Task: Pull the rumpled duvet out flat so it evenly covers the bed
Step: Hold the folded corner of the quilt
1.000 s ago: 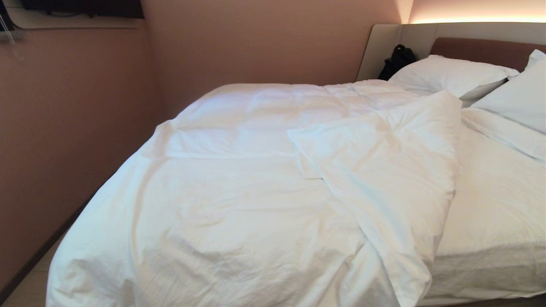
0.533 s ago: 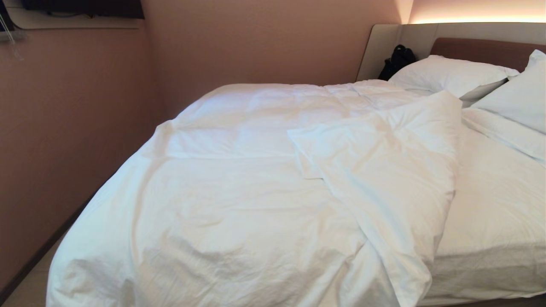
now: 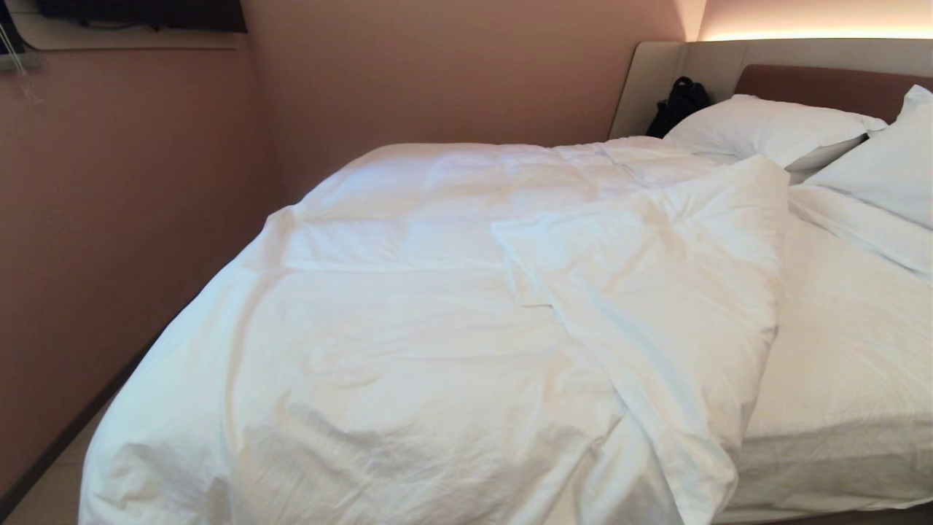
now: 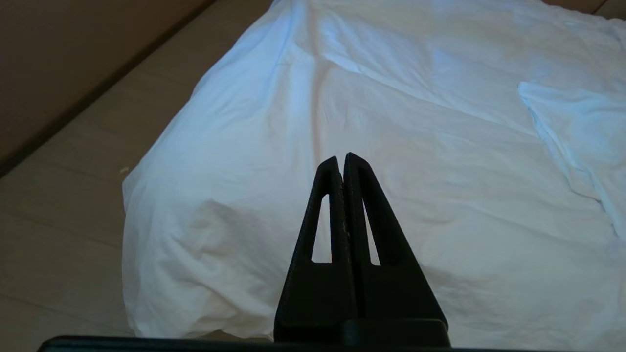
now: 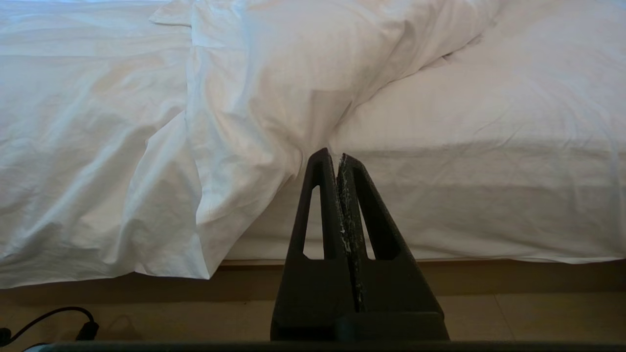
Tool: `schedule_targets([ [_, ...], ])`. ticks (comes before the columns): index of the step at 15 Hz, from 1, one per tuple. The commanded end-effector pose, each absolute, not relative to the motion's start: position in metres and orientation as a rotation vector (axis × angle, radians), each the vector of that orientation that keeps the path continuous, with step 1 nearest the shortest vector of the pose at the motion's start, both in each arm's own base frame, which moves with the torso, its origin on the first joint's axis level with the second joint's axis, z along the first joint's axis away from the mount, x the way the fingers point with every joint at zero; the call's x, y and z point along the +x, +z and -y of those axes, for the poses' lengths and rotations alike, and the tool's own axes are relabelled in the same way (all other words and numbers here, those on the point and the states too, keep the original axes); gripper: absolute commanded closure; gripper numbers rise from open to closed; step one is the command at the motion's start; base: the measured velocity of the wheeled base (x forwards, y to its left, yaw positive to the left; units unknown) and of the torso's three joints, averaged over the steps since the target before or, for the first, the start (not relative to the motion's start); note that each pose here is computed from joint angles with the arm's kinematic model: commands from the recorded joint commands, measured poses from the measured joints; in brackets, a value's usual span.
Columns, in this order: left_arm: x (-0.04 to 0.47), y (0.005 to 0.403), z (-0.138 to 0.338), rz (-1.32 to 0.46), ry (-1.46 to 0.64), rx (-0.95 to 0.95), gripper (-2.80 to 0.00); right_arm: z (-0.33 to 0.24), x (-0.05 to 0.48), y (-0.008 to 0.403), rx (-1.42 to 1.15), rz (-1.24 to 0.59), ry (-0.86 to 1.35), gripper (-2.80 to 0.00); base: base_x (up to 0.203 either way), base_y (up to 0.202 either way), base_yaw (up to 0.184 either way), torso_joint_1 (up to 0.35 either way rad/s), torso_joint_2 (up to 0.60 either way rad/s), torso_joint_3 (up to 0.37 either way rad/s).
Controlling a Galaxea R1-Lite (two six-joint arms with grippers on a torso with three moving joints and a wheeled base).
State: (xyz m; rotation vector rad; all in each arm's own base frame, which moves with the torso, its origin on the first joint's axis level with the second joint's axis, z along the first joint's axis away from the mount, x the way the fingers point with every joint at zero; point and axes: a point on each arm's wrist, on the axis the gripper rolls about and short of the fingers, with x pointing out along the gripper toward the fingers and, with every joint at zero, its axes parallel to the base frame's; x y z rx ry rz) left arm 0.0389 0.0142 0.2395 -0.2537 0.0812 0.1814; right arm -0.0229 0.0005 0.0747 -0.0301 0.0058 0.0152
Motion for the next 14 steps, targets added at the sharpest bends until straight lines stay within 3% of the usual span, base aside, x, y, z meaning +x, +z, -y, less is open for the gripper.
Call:
schedule_targets([
  [1, 0.022, 0.236, -0.004, -0.025, 0.175, -0.206, 0.00, 0.000, -0.023, 0.075, -0.031, -0.007, 0.015, 0.00, 0.000, 0.000, 0.000, 0.000, 0.00, 0.000],
  [14, -0.021, 0.208, 0.006, 0.082, 0.321, 0.148, 0.00, 0.000, -0.023, 0.075, -0.031, -0.007, 0.015, 0.00, 0.000, 0.000, 0.000, 0.000, 0.00, 0.000],
])
